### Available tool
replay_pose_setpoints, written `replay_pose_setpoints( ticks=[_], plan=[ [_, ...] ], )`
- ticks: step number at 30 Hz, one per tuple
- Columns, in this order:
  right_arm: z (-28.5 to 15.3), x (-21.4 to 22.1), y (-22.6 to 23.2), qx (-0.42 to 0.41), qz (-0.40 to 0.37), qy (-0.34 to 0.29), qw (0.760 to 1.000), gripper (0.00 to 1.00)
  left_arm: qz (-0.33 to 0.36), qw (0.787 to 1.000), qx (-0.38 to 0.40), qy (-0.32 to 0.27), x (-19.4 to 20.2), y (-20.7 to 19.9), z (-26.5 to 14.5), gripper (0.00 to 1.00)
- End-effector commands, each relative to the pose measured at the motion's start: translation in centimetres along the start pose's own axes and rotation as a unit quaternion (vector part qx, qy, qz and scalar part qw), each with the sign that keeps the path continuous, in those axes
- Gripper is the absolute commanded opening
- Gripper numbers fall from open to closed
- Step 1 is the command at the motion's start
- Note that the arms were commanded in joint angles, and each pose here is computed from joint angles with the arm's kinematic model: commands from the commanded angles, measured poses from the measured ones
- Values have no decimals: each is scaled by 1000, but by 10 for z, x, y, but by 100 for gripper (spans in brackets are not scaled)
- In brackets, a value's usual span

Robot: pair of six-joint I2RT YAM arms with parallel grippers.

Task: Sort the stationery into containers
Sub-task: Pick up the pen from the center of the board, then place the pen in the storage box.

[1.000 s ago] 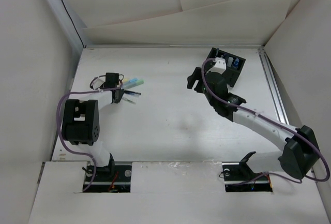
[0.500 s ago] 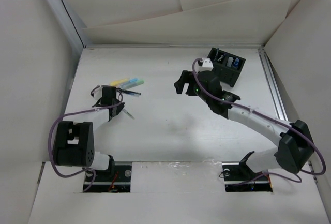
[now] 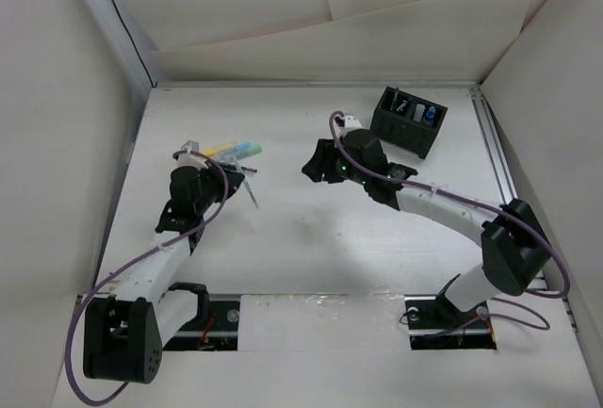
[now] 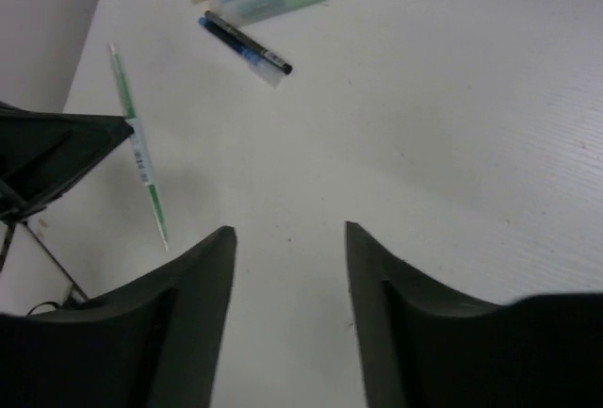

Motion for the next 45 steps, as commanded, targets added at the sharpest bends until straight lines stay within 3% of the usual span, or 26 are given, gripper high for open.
replay_pose_setpoints(
  ticks=[1,3,4,6,8,11,12,18,27,33,42,45],
  plan=[
    [-2,-23,48,-104,11,-16,994,52,38,993,111,-10,2,-19,-3,0],
    [5,-22,56,-126,13,4,992,32,48,987,153,-11,0,-27,-1,0],
    [7,-22,58,-132,13,10,991,30,51,985,166,-10,0,-29,0,0],
    [10,-21,64,-148,15,22,989,35,65,978,196,-15,-2,-35,0,0],
    [18,-24,68,-154,19,23,988,54,73,973,218,-19,-3,-41,-1,0],
    [31,-21,75,-163,16,37,986,72,83,968,236,-32,-5,-44,-3,0],
    [34,-20,76,-169,15,45,985,74,85,966,242,-33,-6,-46,-4,0],
    [57,-12,81,-181,17,77,980,75,88,962,256,-26,-1,-45,-2,0],
    [71,-7,89,-202,12,94,975,69,91,956,277,-12,4,-46,1,0],
    [82,-5,89,-208,20,102,973,54,105,952,287,-1,12,-55,4,0],
    [82,-3,86,-199,26,96,975,6,110,953,283,-4,12,-65,7,0],
    [77,-8,87,-196,26,82,977,1,102,955,277,-10,9,-66,6,5]
  ],
)
Point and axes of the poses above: each gripper's point midway between its finger pads, its own z axis out along the fingers, its own y axis along the line the jaws close on, x = y × z, the point moved 7 cm from there along -z, back along the fingers, and after that the axes turned 14 degrees about z, right-handed, at the moved point
